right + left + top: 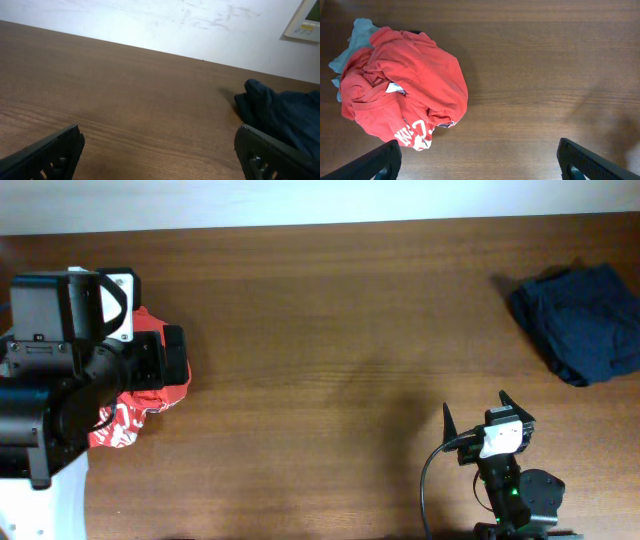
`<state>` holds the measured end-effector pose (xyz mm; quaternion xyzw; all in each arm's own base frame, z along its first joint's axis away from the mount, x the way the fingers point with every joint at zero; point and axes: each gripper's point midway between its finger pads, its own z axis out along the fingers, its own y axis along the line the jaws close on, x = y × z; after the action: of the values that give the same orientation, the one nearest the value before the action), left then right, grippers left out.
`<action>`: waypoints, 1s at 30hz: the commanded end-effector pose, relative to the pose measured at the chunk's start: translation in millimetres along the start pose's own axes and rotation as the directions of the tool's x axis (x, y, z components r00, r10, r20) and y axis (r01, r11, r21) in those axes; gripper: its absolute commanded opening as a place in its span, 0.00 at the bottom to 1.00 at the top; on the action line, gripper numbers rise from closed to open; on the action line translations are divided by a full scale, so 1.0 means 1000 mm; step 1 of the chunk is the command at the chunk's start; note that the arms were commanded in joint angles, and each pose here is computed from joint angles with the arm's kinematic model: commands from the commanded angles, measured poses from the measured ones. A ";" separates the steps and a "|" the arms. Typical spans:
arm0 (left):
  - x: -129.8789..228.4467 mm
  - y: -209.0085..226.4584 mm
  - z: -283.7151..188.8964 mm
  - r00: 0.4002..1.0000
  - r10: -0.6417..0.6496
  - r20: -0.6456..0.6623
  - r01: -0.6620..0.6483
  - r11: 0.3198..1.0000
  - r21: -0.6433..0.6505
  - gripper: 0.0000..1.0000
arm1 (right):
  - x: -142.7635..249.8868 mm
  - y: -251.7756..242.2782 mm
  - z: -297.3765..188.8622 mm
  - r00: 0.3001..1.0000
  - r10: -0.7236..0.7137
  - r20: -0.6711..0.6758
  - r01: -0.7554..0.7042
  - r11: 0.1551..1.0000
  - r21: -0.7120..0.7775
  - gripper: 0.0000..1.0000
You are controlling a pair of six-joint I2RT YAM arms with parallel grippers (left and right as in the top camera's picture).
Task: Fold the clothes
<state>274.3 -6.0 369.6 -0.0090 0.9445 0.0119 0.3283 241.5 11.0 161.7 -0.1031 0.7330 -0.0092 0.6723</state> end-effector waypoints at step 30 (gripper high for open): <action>-0.057 -0.003 0.010 0.810 -0.044 0.585 0.025 0.999 0.041 0.99 | 0.002 0.000 0.000 1.000 0.000 0.003 0.000 1.000 0.005 0.99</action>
<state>333.1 -8.1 422.2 -0.0211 0.8088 -0.0049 0.5877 241.5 10.8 162.1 -0.1030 0.7324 -0.0097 0.6729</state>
